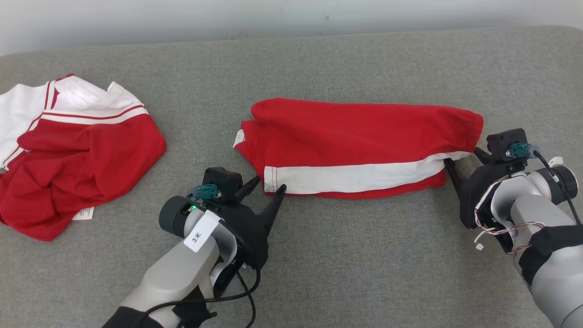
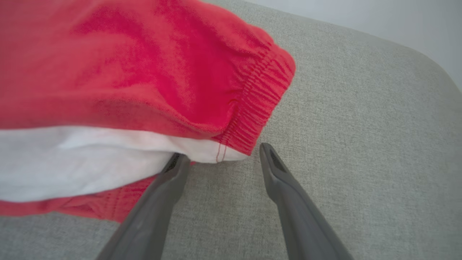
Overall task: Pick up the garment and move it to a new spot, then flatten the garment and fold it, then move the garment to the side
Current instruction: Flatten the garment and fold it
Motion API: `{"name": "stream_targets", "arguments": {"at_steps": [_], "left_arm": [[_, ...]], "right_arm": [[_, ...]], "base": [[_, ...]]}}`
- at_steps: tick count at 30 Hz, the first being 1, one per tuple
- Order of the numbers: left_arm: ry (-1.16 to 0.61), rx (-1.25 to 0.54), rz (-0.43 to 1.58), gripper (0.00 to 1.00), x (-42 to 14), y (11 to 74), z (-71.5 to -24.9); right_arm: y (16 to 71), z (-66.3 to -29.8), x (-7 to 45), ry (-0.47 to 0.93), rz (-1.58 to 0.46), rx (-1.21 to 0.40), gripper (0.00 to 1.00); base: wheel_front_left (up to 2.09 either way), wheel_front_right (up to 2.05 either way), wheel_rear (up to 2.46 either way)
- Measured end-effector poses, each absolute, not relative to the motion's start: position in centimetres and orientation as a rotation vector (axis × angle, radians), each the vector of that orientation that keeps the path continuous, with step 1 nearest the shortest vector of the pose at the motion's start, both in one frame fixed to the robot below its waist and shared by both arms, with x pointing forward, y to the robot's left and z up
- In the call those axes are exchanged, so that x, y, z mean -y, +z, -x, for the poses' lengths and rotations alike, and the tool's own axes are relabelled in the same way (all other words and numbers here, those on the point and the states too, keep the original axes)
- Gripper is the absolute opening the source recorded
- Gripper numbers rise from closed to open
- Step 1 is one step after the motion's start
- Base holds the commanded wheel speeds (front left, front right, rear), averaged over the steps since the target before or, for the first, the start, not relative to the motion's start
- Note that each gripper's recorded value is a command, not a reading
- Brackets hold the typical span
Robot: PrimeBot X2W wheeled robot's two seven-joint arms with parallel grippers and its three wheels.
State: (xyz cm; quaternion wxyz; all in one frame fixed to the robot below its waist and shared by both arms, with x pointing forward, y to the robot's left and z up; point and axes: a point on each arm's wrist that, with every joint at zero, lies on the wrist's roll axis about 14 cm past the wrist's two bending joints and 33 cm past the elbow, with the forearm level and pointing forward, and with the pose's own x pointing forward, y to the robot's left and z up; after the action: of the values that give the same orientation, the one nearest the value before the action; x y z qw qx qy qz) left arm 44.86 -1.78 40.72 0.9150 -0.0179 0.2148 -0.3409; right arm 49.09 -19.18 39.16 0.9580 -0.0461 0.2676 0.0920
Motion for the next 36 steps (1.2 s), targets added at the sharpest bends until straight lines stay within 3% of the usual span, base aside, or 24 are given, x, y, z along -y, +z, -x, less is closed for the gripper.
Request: {"name": "stream_targets", "arguments": {"at_steps": [1,2,3,16,24,30,36], "left_arm": [[-0.701,-0.444,0.036,0.35,1.8,40.7,-44.9],[-0.701,-0.444,0.034,0.28,1.7,40.6,-44.9],[-0.702,-0.444,0.033,0.0,1.7,40.6,-44.9],[-0.712,-0.349,-0.062,0.0,1.8,43.0,-45.5],[-0.591,-0.321,0.048,0.0,-1.2,44.8,-45.6],[-0.488,-0.299,0.146,0.0,-4.9,46.1,-45.2],[-0.494,-0.256,0.177,0.0,-5.1,47.9,-44.5]], "right_arm": [[39.1,-49.1,19.0,0.189,0.092,-0.545,0.27],[39.0,-49.1,18.9,0.192,0.092,-0.547,0.05],[38.9,-49.0,18.7,0.196,0.092,-0.549,0.0],[40.4,-48.9,19.2,0.161,0.055,-0.487,0.0],[42.0,-47.4,19.2,0.114,-0.07,-0.44,0.0],[43.4,-45.4,15.3,0.235,-0.071,-0.442,0.0],[45.2,-44.0,14.2,0.306,-0.058,-0.445,0.0]], "base": [[0.0,0.0,0.0],[0.0,0.0,0.0],[0.0,0.0,0.0],[0.0,0.0,0.0],[0.0,0.0,0.0],[0.0,0.0,0.0],[0.0,0.0,0.0]]}}
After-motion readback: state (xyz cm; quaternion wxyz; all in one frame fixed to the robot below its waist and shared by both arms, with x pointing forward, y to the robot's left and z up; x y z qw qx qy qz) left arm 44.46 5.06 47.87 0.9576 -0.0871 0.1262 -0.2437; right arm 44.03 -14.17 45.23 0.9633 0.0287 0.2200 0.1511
